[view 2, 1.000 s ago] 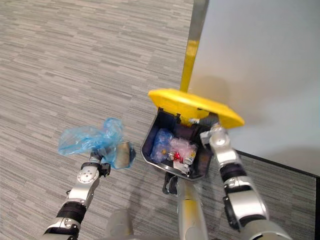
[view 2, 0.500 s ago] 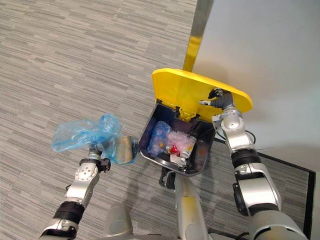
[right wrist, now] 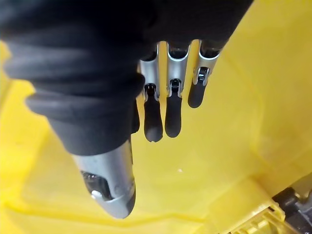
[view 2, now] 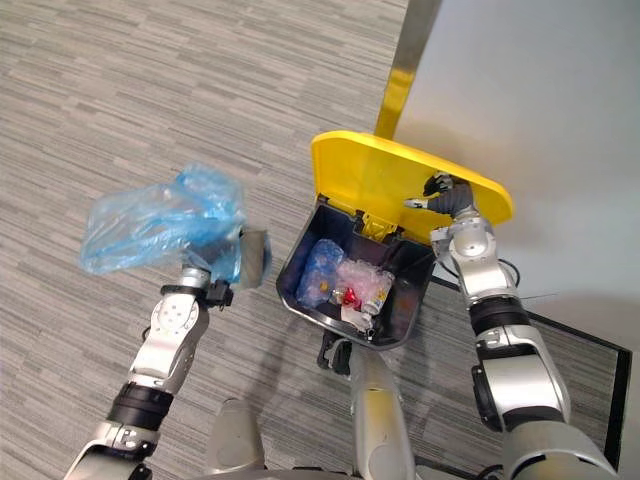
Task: Gather rubbish on tea table into small bin, then transfer packed bag to large trash can.
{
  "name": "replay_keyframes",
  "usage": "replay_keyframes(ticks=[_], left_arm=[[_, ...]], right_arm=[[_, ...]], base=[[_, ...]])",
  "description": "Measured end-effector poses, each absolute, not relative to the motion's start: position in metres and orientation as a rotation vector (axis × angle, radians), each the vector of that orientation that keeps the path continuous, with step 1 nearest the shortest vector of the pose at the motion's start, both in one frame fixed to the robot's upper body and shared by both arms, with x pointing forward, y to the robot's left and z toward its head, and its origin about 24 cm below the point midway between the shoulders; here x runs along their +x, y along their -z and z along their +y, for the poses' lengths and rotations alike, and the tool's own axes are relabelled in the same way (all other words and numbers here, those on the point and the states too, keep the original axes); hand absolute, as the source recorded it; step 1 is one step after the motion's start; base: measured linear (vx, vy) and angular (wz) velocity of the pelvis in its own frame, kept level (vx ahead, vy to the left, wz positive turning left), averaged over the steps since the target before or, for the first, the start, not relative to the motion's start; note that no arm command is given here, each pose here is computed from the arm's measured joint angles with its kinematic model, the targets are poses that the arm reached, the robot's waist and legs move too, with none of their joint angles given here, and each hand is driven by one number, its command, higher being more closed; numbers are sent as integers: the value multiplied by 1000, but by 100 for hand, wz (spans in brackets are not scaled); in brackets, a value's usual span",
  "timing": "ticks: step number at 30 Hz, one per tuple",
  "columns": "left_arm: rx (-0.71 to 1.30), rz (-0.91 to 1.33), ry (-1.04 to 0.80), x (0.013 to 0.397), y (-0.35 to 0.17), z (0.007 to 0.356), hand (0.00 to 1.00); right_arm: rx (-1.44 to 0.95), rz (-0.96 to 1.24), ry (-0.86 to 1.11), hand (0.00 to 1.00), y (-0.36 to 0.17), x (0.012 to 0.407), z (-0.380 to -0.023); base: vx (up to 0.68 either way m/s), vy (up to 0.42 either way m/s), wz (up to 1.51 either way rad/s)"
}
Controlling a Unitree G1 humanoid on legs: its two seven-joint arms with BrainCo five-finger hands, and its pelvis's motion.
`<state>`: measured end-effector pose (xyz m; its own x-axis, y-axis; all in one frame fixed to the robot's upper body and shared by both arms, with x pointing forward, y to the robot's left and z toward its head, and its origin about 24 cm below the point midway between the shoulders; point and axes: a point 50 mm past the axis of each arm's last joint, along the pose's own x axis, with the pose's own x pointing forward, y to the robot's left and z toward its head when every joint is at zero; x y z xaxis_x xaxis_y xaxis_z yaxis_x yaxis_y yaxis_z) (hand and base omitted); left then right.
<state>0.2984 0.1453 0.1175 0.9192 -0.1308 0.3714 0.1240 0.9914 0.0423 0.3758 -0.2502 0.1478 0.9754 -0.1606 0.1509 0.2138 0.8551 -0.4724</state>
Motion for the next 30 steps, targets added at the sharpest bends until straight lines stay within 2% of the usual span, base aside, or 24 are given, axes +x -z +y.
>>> replay_keyframes(ticks=[6,17,30], left_arm=[[20,-531,272,296,-151,116,100],[57,-614,456,297,-175,71,100],[383,-358,553,343,-134,27,100]], right_arm=[[-499,-145,179,0,-162,381,-245],[-541,-203,154,0,-187,388,-238],[-614,-371,72,0,-239,396,-200]], base=[[-29,-7,-3],[1,1,-5],[-16,8,-9]])
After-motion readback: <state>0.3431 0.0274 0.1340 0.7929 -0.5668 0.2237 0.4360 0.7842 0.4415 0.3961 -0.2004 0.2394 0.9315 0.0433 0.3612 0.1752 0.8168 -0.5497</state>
